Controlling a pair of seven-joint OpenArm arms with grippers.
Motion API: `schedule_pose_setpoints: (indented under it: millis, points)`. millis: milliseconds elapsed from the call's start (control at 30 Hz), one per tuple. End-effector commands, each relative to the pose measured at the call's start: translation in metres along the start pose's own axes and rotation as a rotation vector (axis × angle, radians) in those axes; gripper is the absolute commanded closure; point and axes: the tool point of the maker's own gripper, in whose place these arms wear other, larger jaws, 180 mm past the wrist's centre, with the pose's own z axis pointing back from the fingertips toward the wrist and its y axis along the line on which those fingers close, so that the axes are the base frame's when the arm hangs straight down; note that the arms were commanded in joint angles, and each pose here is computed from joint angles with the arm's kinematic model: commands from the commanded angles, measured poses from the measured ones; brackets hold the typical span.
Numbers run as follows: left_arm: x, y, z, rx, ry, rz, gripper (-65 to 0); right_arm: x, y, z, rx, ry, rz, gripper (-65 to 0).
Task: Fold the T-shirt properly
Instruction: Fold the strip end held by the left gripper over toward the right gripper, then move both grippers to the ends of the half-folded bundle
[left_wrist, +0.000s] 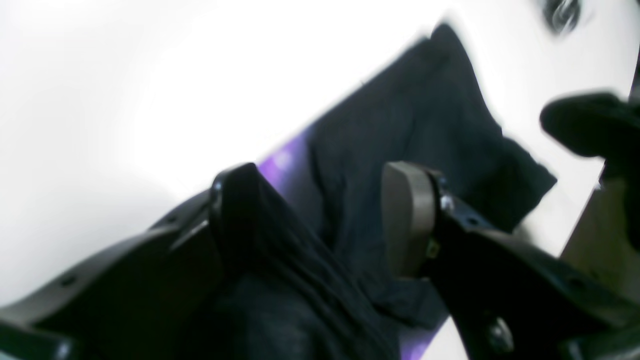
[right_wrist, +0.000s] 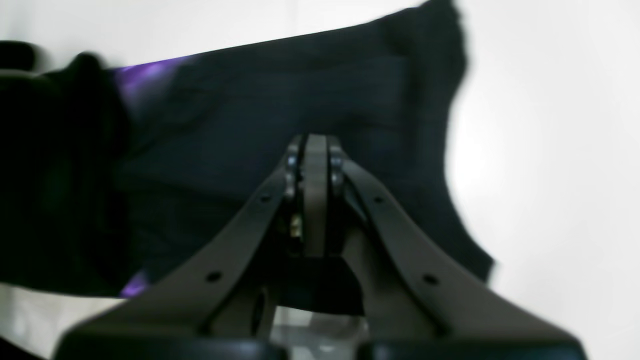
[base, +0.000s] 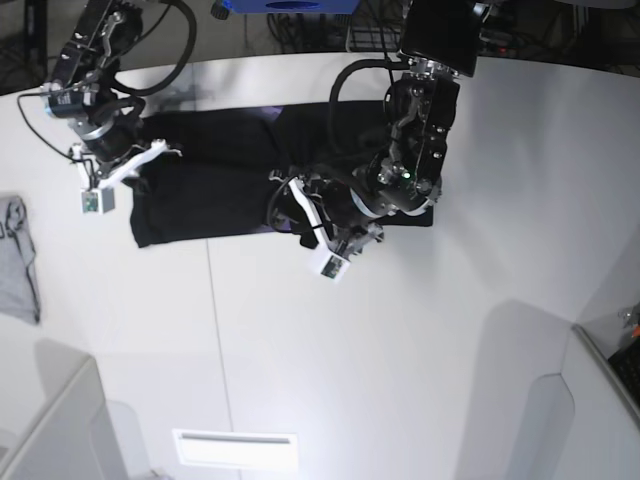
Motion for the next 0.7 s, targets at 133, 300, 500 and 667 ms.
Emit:
schedule_pose_setpoints:
  millis: [133,300,500,667]
  points:
    - [0.024,0.04,0.063,0.144,-0.163,0.01,-35.2,0.017,-0.01,0.01,0.005,-0.081,-0.056,0.0]
    - [-0.029,0.127,0.131,0.41,-0.098,0.096,0.0,0.025,-0.028,0.022,0.129,-0.072,-0.222,-12.3]
    - [-0.078,0.186,0.209,0.617,-0.024,0.122,0.0,0.023,-0.035,0.001,0.374,0.009,-0.44,-40.8]
    - [-0.107,0.2,0.238,0.666,-0.029,0.12,0.0,0.019,-0.042,-0.024,0.414,0.07,-0.518,-40.8]
